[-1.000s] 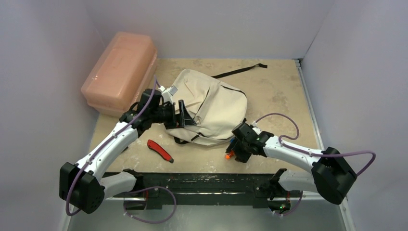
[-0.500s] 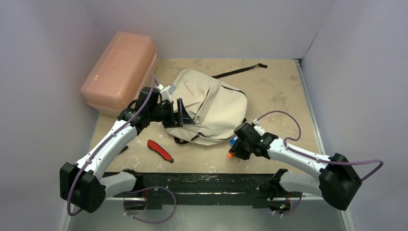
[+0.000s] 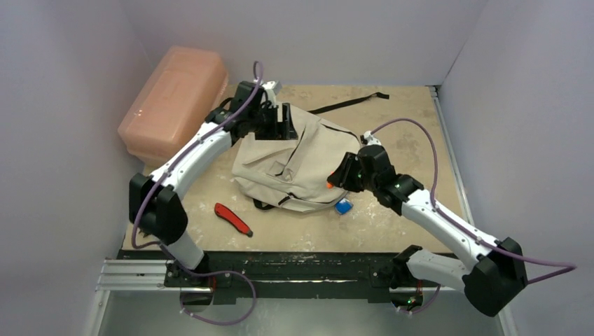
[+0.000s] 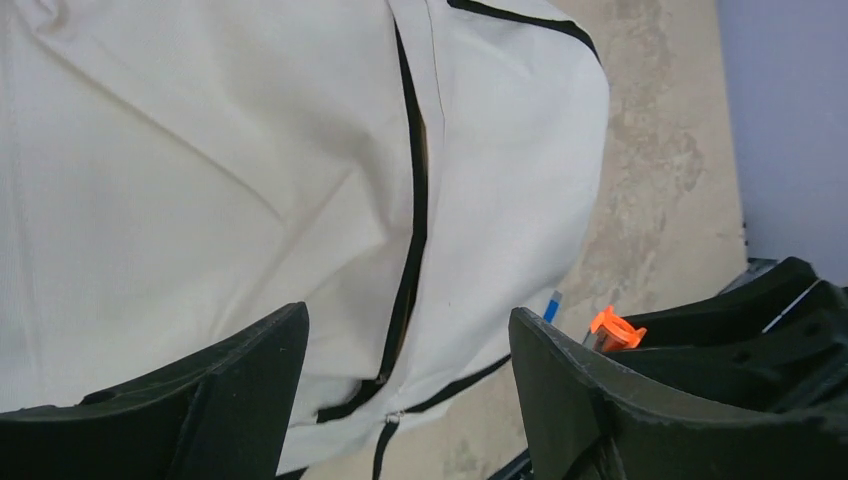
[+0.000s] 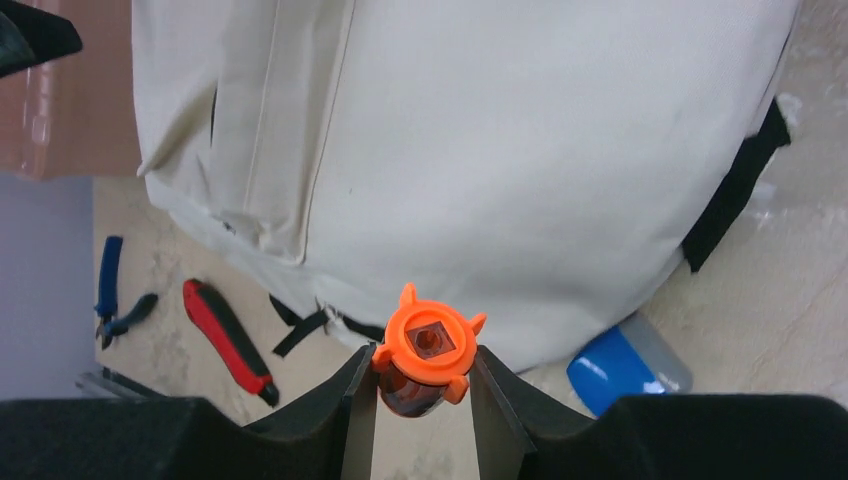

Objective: Pack the student bag
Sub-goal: Pick up the stationery from the center of the board, then place the stationery in the student bag, then pick up the stationery from the center of the board.

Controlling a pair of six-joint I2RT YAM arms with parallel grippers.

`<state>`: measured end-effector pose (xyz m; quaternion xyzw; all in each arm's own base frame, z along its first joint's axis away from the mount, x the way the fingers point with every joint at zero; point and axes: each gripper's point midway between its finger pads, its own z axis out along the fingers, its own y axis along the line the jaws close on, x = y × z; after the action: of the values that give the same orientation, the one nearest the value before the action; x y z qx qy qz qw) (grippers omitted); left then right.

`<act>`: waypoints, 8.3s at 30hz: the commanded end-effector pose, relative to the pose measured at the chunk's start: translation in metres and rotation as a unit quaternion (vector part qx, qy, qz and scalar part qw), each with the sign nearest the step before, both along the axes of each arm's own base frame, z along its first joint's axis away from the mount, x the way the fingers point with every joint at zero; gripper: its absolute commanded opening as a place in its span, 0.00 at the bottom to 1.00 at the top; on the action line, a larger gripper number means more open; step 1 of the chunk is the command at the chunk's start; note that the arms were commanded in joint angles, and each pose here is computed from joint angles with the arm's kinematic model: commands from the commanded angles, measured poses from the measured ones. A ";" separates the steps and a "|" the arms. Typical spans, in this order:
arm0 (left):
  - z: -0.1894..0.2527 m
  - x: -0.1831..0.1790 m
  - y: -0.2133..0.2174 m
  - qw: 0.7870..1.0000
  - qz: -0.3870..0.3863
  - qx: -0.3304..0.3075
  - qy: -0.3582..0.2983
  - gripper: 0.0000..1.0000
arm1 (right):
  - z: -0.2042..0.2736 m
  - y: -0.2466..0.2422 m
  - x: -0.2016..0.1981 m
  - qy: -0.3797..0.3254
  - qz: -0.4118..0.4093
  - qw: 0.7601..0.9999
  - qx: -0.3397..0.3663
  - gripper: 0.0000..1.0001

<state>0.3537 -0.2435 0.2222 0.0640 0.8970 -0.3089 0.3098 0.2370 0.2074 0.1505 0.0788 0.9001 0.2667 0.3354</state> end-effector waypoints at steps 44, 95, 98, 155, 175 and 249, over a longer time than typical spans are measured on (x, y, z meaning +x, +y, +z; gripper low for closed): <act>-0.032 0.040 -0.046 0.992 -0.035 0.121 -0.029 0.23 | 0.054 0.074 0.105 -0.048 0.159 0.968 0.189 0.00; -0.054 0.011 -0.044 0.977 -0.057 0.207 0.003 0.46 | 0.026 0.002 0.120 -0.035 0.087 0.977 0.189 0.00; -0.061 0.012 -0.048 0.976 -0.060 0.208 0.010 0.47 | 0.026 0.002 0.119 -0.034 0.088 0.977 0.189 0.00; 0.021 0.004 -0.029 0.972 0.014 0.180 -0.153 0.00 | 0.006 0.145 0.160 -0.090 0.202 0.949 0.224 0.48; -0.032 -0.008 -0.032 0.985 -0.008 0.157 -0.065 0.00 | 0.043 0.036 0.087 -0.113 0.177 0.978 -0.014 0.78; -0.050 -0.020 -0.043 0.991 -0.041 0.128 -0.023 0.00 | -0.128 0.008 -0.078 0.033 0.097 0.964 -0.244 0.75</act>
<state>0.3314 -0.2793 0.1576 0.1531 0.9260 -0.1782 0.2957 0.1486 0.2219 0.0199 -0.1110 0.9535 0.0924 0.2645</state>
